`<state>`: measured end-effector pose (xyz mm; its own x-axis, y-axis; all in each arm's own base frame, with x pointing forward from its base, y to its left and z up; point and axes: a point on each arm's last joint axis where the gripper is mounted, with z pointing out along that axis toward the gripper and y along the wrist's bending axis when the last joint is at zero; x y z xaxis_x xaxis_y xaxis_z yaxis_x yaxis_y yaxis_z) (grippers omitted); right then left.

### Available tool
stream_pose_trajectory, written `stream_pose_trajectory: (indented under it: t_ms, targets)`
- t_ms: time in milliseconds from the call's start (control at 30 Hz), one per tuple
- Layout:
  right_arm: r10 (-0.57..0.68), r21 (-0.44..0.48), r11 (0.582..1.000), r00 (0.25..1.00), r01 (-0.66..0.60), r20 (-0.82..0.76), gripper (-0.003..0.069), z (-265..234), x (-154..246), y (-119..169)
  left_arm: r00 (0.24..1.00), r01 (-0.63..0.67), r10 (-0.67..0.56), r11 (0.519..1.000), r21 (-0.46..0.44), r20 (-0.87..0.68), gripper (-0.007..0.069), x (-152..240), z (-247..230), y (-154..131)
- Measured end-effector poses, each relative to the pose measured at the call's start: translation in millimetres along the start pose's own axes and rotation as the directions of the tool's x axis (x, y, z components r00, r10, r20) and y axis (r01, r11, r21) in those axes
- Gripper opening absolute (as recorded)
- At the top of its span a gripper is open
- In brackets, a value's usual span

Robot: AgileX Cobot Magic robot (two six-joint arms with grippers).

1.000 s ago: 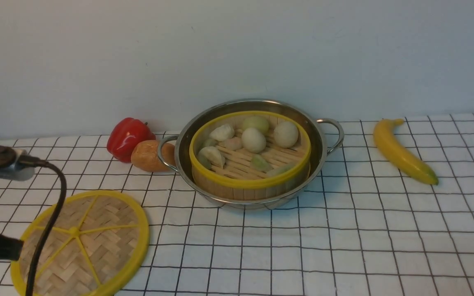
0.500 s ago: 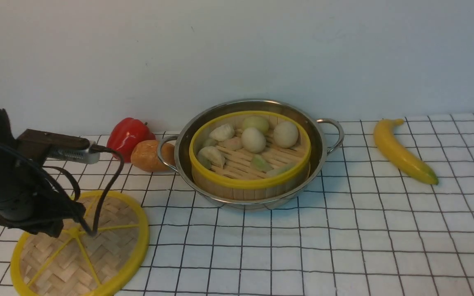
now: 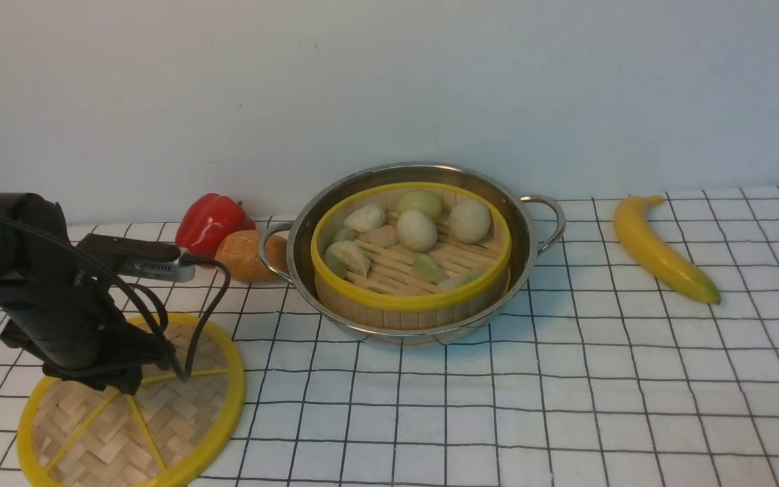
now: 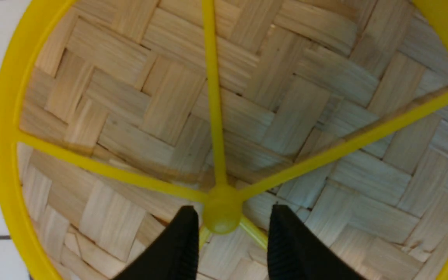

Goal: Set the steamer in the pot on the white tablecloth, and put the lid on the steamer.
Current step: 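Grasp the bamboo steamer lid lying on the table by its centre knob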

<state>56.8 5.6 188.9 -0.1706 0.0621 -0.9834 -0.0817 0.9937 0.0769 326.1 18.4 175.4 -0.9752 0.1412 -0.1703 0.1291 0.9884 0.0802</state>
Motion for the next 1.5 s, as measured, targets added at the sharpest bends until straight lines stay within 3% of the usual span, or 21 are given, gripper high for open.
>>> stream_pose_trajectory:
  t_ms: [833, 1000, 1200, 1500]
  targets:
    - [0.0, 0.0, 1.0, 1.0, 0.0, 0.0, 0.024, 0, 0, 0, 0.999, -0.041, 0.042, 0.999, -0.012, 0.009, 0.0237, -4, 14, 1]
    - [0.0, 0.0, 1.0, 1.0, 0.0, 0.0, 0.024, 0, 0, 0, 0.999, -0.034, 0.034, 0.999, -0.009, -0.021, 0.012, -4, 11, 1]
    - [0.0, 0.0, 1.0, 1.0, 0.0, 0.0, 0.024, 0, 0, 0, 0.993, -0.027, 0.027, 1.0, 0.002, -0.112, 0.0117, -5, 0, 3]
    - [0.0, 0.0, 1.0, 1.0, 0.0, 0.0, 0.024, 0, 0, 0, 0.998, -0.001, 0.0, 1.0, -0.011, -0.07, 0.0117, -27, -26, 8]
